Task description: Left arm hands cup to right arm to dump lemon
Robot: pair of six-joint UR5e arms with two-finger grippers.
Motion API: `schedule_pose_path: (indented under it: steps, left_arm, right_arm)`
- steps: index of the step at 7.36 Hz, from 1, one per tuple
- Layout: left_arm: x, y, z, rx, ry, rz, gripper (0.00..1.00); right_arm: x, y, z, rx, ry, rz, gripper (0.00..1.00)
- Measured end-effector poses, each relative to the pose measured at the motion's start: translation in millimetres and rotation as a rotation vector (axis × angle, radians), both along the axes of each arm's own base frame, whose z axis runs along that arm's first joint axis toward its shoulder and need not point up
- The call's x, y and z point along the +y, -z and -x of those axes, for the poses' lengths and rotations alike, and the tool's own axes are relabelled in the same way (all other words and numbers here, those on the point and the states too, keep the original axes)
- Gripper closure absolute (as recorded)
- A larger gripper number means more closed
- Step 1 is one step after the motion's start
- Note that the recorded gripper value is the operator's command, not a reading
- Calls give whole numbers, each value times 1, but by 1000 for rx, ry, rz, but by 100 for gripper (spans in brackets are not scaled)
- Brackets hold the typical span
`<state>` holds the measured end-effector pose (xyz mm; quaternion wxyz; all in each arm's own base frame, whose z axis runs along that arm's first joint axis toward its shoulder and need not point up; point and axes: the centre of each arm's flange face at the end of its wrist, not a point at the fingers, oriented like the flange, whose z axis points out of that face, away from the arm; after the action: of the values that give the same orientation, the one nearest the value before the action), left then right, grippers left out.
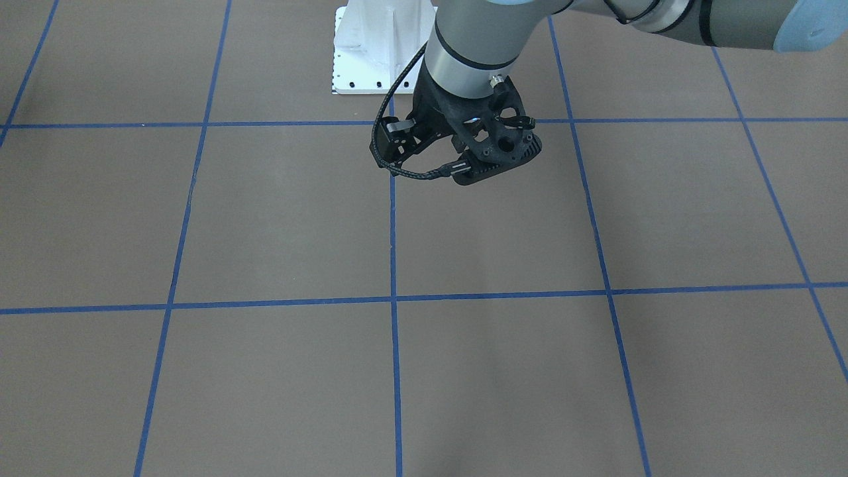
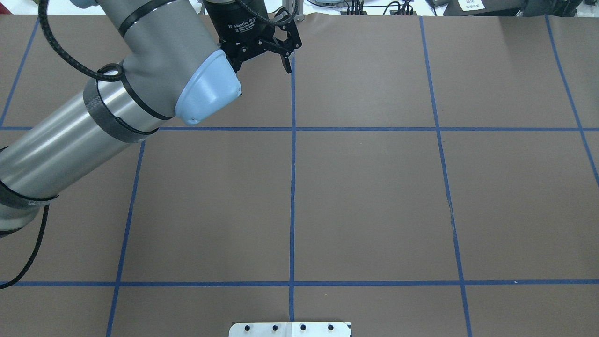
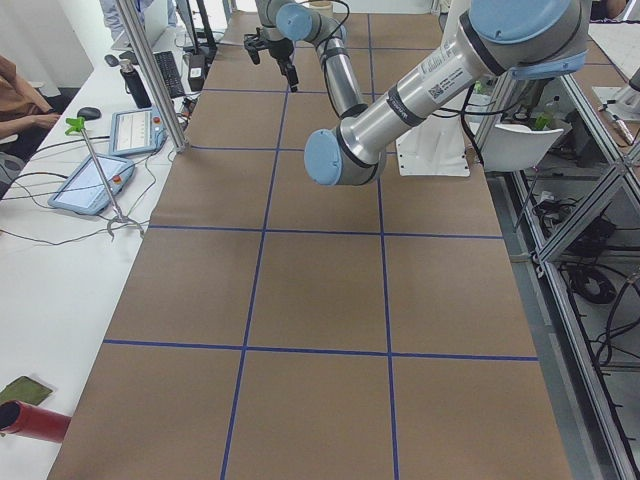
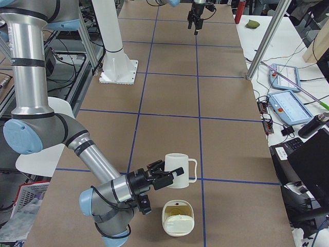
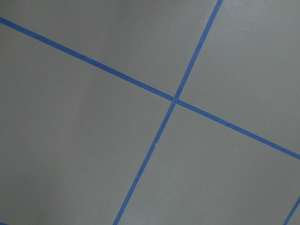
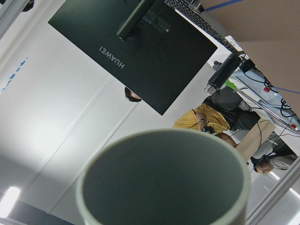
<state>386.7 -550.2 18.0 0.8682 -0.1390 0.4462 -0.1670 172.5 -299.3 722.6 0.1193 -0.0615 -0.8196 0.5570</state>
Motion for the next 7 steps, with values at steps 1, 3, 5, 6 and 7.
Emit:
schedule_pose_path:
  steps: [1,3,5,6,7]
  left_arm:
    - [0,-1,0,-1,0,1,0]
    - [-1,-4,-1,-4,0,5,0]
    - [-2,-9,-2,-8,-3,7,0]
    - [-3,-13,-3,-12,-9,6,0]
    - [-4,-20,-3,-17,-14,6,0]
  right_arm:
    - [-11,10,4,74,-6,-28,100]
    - [-44,37,15,234,-17,-53,100]
    - [-84,63,38,409,-7,-70,100]
    - [-102,76,50,477,-7,-81,100]
    - [-116,86,63,543,-18,-102,100]
